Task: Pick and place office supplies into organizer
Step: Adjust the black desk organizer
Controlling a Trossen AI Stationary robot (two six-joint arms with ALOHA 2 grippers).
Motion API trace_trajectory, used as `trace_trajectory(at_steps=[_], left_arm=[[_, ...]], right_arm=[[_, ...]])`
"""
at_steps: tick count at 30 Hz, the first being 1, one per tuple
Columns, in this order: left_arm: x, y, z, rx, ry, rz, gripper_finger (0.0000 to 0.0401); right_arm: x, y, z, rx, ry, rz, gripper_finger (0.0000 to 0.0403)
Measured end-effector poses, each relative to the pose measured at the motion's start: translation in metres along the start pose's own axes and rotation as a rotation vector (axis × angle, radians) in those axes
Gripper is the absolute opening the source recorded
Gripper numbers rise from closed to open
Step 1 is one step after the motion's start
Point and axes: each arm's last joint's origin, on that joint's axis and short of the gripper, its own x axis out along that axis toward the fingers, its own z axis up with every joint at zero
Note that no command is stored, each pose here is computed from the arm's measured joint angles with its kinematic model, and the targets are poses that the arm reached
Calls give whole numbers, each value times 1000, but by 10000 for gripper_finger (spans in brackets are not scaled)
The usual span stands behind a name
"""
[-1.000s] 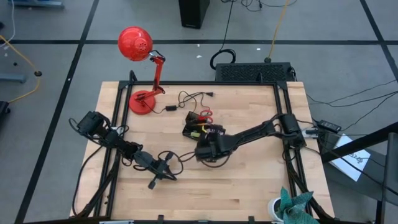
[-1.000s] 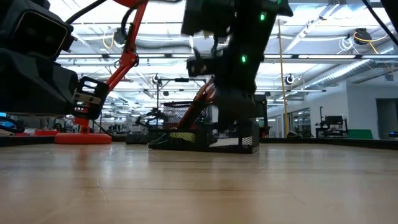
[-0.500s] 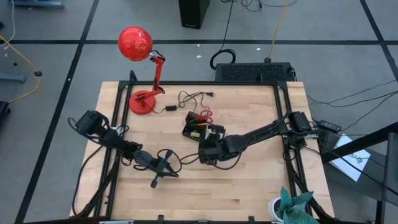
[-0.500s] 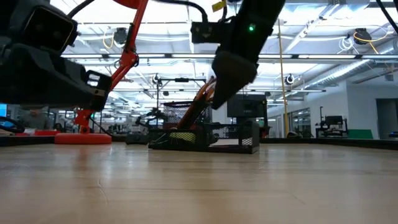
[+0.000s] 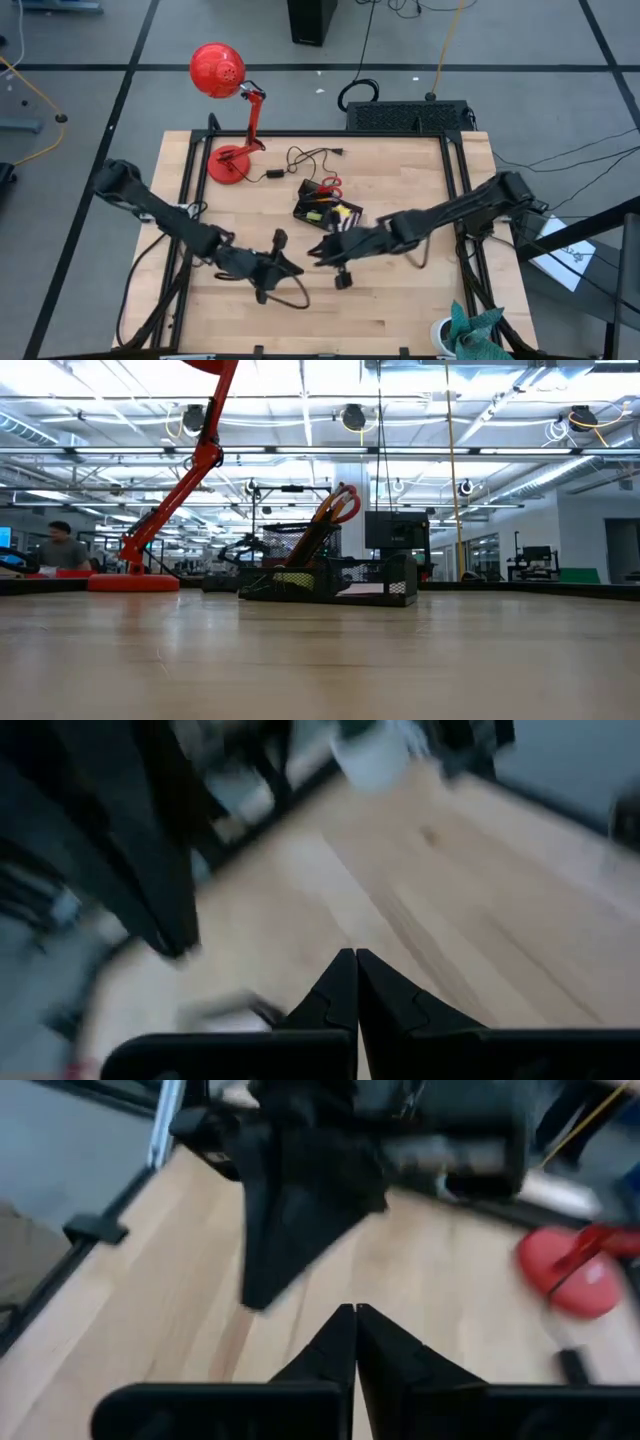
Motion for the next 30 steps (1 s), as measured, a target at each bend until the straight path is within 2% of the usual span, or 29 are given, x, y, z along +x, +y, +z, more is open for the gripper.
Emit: trace_trajectory(at_steps=[3,5,8,12,16,20,23,25,30], left_arm=[[-26,25,31,57,-102,52,4],[-47,39,39,83,-142,75,2],[-82,60,38,62,-160,121,4],[-130,78,24,-38,-134,247,2],[-163,78,-1,-128,-133,356,2],[-171,67,-31,-190,-128,431,1],[-164,56,-52,-235,-131,434,1],[-156,49,-63,-251,-143,403,1],[-130,29,-93,-241,-206,234,1]], right_arm=[[-34,-10,15,-32,-60,-9,3],[-57,-16,22,-43,-90,-14,2],[-95,-25,19,-34,-130,-21,1],[-142,-32,-6,20,-187,-90,1],[-174,-35,-50,92,-280,-144,1],[-190,-35,-97,173,-454,-152,0],[-192,-32,-129,197,-529,-152,0],[-189,-30,-148,209,-545,-151,0],[-175,-23,-187,216,-622,-122,0]])
